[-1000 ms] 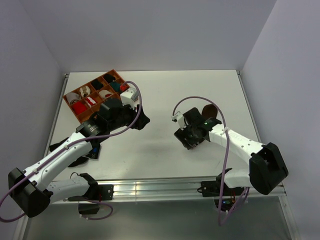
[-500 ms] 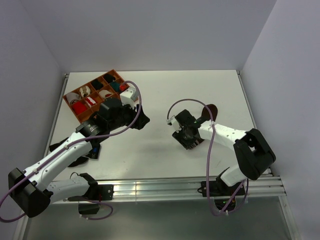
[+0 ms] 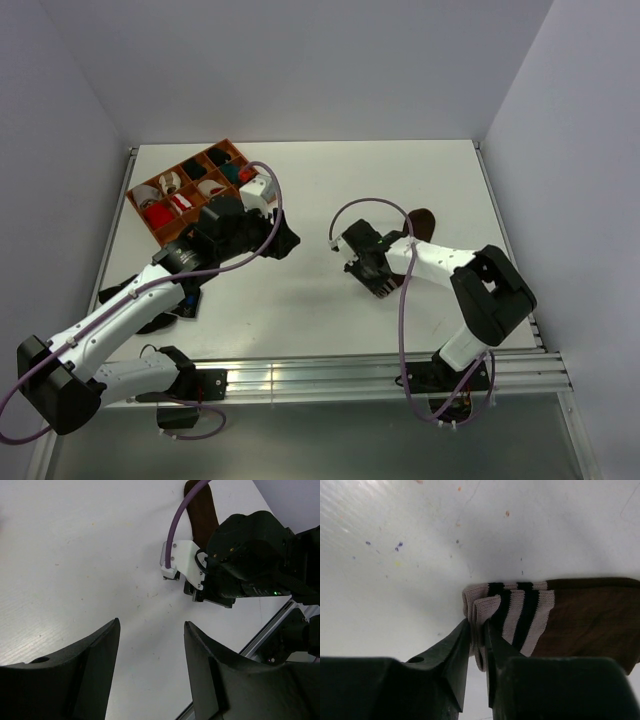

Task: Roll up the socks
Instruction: Roll the sock at the center of the board.

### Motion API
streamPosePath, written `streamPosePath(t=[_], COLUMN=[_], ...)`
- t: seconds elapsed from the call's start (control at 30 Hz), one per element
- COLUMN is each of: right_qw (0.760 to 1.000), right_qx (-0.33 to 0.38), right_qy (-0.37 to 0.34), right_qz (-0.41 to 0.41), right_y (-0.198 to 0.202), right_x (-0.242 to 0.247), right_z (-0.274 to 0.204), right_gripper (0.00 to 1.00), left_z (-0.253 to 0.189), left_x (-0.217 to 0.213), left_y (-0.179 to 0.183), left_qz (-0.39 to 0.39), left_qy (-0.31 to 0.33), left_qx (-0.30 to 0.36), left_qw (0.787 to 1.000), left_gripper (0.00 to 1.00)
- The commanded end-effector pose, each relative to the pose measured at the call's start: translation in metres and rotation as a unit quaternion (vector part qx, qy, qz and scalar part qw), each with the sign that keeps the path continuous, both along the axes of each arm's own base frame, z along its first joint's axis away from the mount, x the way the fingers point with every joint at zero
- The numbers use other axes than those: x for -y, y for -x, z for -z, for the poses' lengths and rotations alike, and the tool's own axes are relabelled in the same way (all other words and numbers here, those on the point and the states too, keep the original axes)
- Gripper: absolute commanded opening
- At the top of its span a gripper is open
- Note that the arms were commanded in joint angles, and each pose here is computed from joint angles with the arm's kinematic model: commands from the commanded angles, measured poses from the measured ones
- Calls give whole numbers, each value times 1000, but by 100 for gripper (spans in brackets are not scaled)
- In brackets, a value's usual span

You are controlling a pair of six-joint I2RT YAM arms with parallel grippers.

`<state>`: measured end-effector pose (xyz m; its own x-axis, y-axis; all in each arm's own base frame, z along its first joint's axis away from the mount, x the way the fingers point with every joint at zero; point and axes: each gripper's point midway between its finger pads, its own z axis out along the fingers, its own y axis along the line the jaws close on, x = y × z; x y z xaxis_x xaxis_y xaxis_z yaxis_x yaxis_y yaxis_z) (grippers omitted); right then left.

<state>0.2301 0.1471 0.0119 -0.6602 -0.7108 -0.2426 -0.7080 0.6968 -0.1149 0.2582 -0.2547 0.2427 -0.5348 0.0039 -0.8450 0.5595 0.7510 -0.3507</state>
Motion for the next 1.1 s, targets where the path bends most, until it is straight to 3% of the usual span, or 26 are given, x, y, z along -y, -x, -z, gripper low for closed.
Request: streamPosePath(t=[0.0, 0.13, 0.27, 0.5, 0.73, 0.87, 1.07], right_qw=[1000, 999, 997, 989, 957, 937, 912], right_qx=[20, 19, 10, -18, -76, -142, -234], right_qy=[-4, -26, -55, -96, -148, -190, -235], right_qz=[0, -19, -45, -115, -236, -256, -240], right_y=[-16, -26, -38, -24, 40, 67, 75], right_x=[-13, -31, -58, -120, -177, -186, -175], right_z=[-5, -7, -8, -5, -19, -29, -38], right_gripper=[22, 15, 11, 8, 7, 6, 6], left_z=[-11, -12, -15, -36, -33, -28, 2], left_x=[5, -13, -44, -76, -98, -99, -84], left_y=[-2, -14, -29, -28, -17, -13, -9], left_qz=[-14, -103, -182, -253, -291, -284, -249], left_qy=[40, 64, 136, 207, 220, 231, 266], left_qx=[-21, -47, -72, -34, -20, -10, -16], left_qw=[999, 992, 971, 945, 931, 931, 931], left_gripper=[59, 60, 57, 58, 59, 56, 40])
